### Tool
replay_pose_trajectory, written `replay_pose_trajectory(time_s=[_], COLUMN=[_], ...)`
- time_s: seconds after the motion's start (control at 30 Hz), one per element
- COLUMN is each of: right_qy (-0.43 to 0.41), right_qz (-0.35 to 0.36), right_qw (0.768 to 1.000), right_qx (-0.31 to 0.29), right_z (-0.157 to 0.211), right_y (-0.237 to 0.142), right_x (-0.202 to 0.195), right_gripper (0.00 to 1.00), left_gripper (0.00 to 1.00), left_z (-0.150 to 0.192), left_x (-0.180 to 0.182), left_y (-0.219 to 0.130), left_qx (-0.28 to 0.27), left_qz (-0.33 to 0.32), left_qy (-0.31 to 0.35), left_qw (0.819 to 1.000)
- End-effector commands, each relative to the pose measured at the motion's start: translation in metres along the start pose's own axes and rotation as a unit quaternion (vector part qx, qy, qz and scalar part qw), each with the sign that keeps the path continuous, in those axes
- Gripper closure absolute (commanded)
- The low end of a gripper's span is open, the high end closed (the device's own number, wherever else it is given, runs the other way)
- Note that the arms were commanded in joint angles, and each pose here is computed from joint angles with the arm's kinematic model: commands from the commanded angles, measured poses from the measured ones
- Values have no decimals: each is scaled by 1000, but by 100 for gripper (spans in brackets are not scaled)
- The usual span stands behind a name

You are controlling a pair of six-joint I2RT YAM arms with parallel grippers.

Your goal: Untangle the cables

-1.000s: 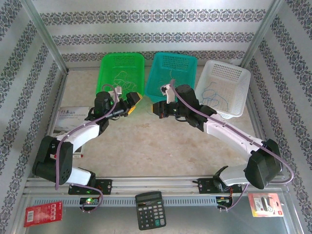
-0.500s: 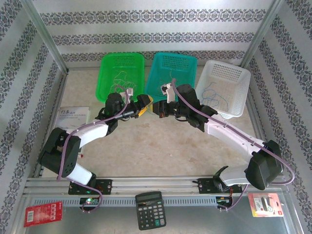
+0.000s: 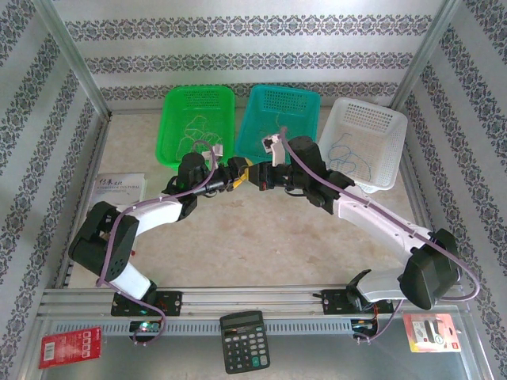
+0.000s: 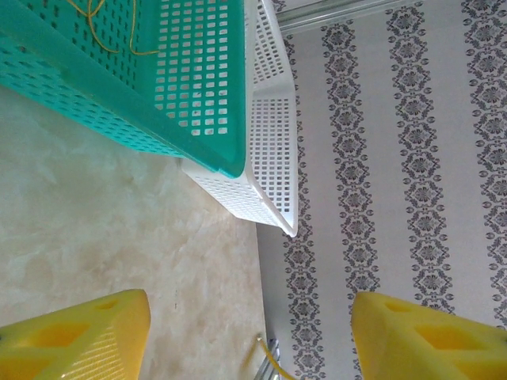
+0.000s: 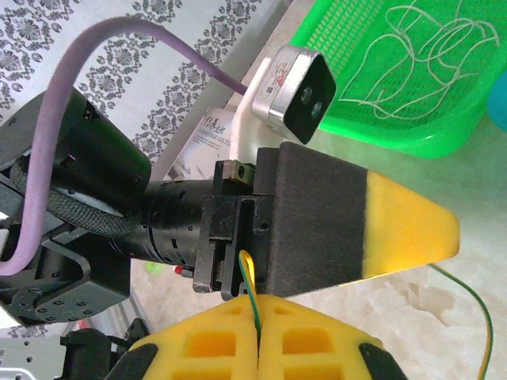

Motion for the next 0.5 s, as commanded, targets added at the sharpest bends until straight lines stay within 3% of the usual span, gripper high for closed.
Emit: replay_pose_trajectory(time_s=[0.0, 0.1, 0.47], right_qy=[-8, -4, 0], right_qz=[-3, 1, -7], right_qw=[999, 999, 999], right_qx=[-43, -49, -51], right_z=[-20, -20, -21], right_y=[-16, -18, -17], right_x=[5, 2, 1], right_gripper=[100, 100, 100], left_gripper=[32, 38, 33], left_z=[2, 2, 4], left_x=[-13, -13, -13], left_y=[3, 4, 7], left_qx=[1, 4, 2], left_qz=[35, 37, 38], left_qy=[14, 13, 12], left_qw=[999, 999, 999])
Point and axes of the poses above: each hand's point on the last joint's axis, 136 mm out from that joint toward the fingers, its own y axis out along the fingers, its own x axis along the line the jaws close on, z = x × y, the point moved 8 cm from there along -y, back along the fingers, and after that the axes turned 13 degrees about -y, right-handed, at the moved point
